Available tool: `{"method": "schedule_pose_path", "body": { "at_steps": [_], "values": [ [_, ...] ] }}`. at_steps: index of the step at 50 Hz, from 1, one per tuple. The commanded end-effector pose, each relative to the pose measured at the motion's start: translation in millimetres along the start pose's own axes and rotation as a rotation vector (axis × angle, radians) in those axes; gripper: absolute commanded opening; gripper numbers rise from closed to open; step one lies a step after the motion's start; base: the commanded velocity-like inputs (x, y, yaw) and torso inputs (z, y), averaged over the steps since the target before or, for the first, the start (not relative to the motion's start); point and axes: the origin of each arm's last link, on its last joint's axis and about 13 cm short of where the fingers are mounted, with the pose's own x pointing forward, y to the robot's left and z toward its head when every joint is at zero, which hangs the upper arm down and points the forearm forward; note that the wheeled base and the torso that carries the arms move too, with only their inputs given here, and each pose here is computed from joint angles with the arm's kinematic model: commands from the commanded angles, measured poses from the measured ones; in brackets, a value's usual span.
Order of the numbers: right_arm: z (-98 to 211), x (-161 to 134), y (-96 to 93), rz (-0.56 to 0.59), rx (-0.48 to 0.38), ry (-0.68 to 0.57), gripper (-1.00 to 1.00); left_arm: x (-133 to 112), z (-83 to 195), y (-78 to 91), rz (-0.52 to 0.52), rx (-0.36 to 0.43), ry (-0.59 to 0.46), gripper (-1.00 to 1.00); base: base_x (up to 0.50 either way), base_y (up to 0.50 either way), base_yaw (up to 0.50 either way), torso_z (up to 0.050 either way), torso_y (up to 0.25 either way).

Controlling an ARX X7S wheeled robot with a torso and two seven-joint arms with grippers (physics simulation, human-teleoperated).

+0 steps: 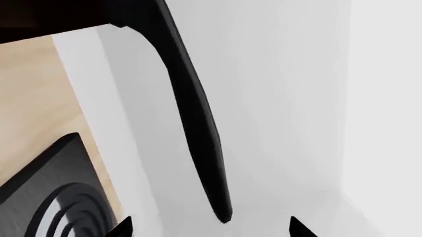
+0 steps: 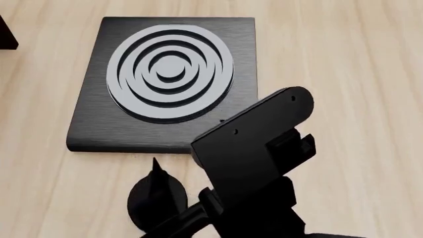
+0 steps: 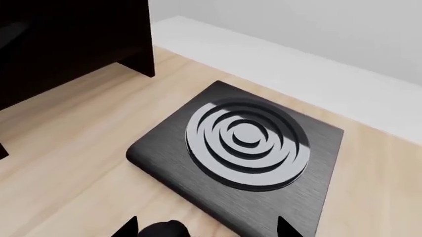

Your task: Put the frying pan on the cabinet shelf.

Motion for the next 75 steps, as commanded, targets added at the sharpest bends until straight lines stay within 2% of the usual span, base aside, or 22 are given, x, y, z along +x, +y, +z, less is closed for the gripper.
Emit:
{"method": "schedule_pose_path", "body": {
  "at_steps": [1, 4, 21, 25, 26, 28, 30, 33, 34, 40, 41, 43, 45, 49, 51, 58, 59, 61, 68, 70, 73, 75],
  "values": [
    [-9.1, 1.6, -0.8, -0.048, 0.042, -0.004, 1.0, -16.1, -9.5, 10.0, 0.011, 0.037, 0.046, 1.0, 0.0, 0.0, 0.0, 0.0, 0.0],
    [-12.5, 1.2, -1.6, -0.066, 0.052, -0.002, 1.0, -19.7, -10.1, 13.6, 0.023, 0.034, 0.046, 1.0, 0.0, 0.0, 0.0, 0.0, -0.003],
    [-34.5, -0.8, -7.6, -0.179, 0.156, -0.019, 1.0, -28.2, -21.4, 21.4, -0.006, 0.224, 0.154, 1.0, 0.0, 0.0, 0.0, 0.0, -0.002],
    [-34.6, -2.0, -10.5, -0.205, 0.174, -0.03, 1.0, -27.7, -25.1, 23.9, -0.015, 0.309, 0.188, 1.0, 0.0, 0.0, 0.0, 0.0, -0.002],
    [-34.5, -2.7, -10.5, -0.21, 0.177, -0.028, 1.0, -26.9, -27.4, 27.2, 0.017, 0.389, 0.211, 1.0, 0.0, 0.0, -0.01, 0.0, 0.0],
    [-34.7, -3.6, -10.0, -0.212, 0.175, -0.025, 1.0, -26.6, -29.8, 27.5, 0.01, 0.419, 0.233, 1.0, 0.0, 0.0, 0.0, 0.0, 0.0],
    [-34.2, -4.9, -9.9, -0.216, 0.177, -0.022, 1.0, -25.7, -30.7, 26.1, 0.001, 0.501, 0.238, 1.0, 0.0, 0.0, 0.0, 0.0, -0.005],
    [-33.0, -5.8, -10.3, -0.222, 0.179, -0.023, 1.0, -24.4, -31.4, 25.0, 0.005, 0.577, 0.246, 1.0, 0.0, 0.0, 0.0, 0.0, 0.0],
    [-32.5, -5.9, -10.4, -0.224, 0.18, -0.023, 1.0, -35.9, -36.5, 18.0, 0.013, 0.625, 0.262, 1.0, 0.0, 0.01, 0.0, 0.0, 0.0],
    [-31.7, -5.6, -11.0, -0.236, 0.182, -0.016, 1.0, -44.7, -39.9, 14.6, -0.001, 0.717, 0.266, 1.0, 0.0, 0.0, 0.0, 0.0, -0.003],
    [-31.5, -5.6, -11.1, -0.239, 0.185, -0.016, 1.0, -44.4, -39.4, 15.4, 0.008, 0.757, 0.263, 1.0, 0.0, 0.0, 0.0, 0.0, 0.0],
    [-31.3, -5.7, -11.2, -0.243, 0.185, -0.016, 1.0, -44.6, -39.4, 15.0, 0.018, 0.761, 0.263, 1.0, 0.0, 0.0, 0.0, 0.0, 0.0],
    [-31.7, -5.8, -11.1, -0.245, 0.19, -0.018, 1.0, -45.2, -40.8, 13.3, 0.022, 0.845, 0.279, 1.0, 0.0, 0.0, 0.0, 0.0, -0.005],
    [-35.2, -5.1, -11.7, -0.268, 0.206, -0.007, 1.0, -47.8, -42.4, 11.4, 0.015, 0.926, 0.296, 1.0, 0.0, 0.0, 0.0, 0.0, -0.002],
    [-35.8, -4.3, -12.7, -0.28, 0.215, -0.011, 1.0, -48.5, -42.8, 11.8, 0.008, 1.004, 0.316, 1.0, 0.0, 0.0, 0.0, 0.0, 0.0],
    [-38.8, -4.3, -12.9, -0.299, 0.244, -0.022, 1.0, -46.3, -43.2, 10.4, -0.018, 1.122, 0.319, 1.0, 0.0, 0.0, 0.0, 0.0, -0.003],
    [-39.6, -4.8, -12.7, -0.301, 0.247, -0.022, 1.0, -46.5, -43.8, 11.1, -0.02, 1.167, 0.326, 1.0, 0.0, 0.01, -0.01, 0.0, 0.0],
    [-42.3, -5.0, -13.1, -0.305, 0.255, -0.022, 1.0, -46.7, -45.1, 11.9, -0.023, 1.159, 0.327, 1.0, 0.0, 0.0, 0.0, 0.0, 0.0],
    [-50.8, -5.8, -16.8, -0.338, 0.271, -0.032, 1.0, -48.5, -51.0, 19.5, -0.02, 1.264, 0.348, 1.0, 0.0, 0.0, 0.0, 0.0, -0.003],
    [-53.7, -6.2, -16.8, -0.341, 0.273, -0.03, 1.0, -49.5, -53.0, 20.4, -0.02, 1.238, 0.346, 1.0, 0.0, 0.0, 0.0, 0.0, 0.0],
    [-56.8, -7.3, -16.4, -0.353, 0.266, -0.024, 1.0, -51.2, -55.3, 24.4, -0.009, 1.279, 0.346, 1.0, 0.0, 0.0, 0.0, 0.0, -0.004],
    [-59.0, -7.8, -16.0, -0.36, 0.251, -0.026, 1.0, -53.5, -58.0, 26.3, -0.012, 1.272, 0.34, 1.0, 0.0, 0.0, 0.0, 0.0, -0.005]
  ]
}}
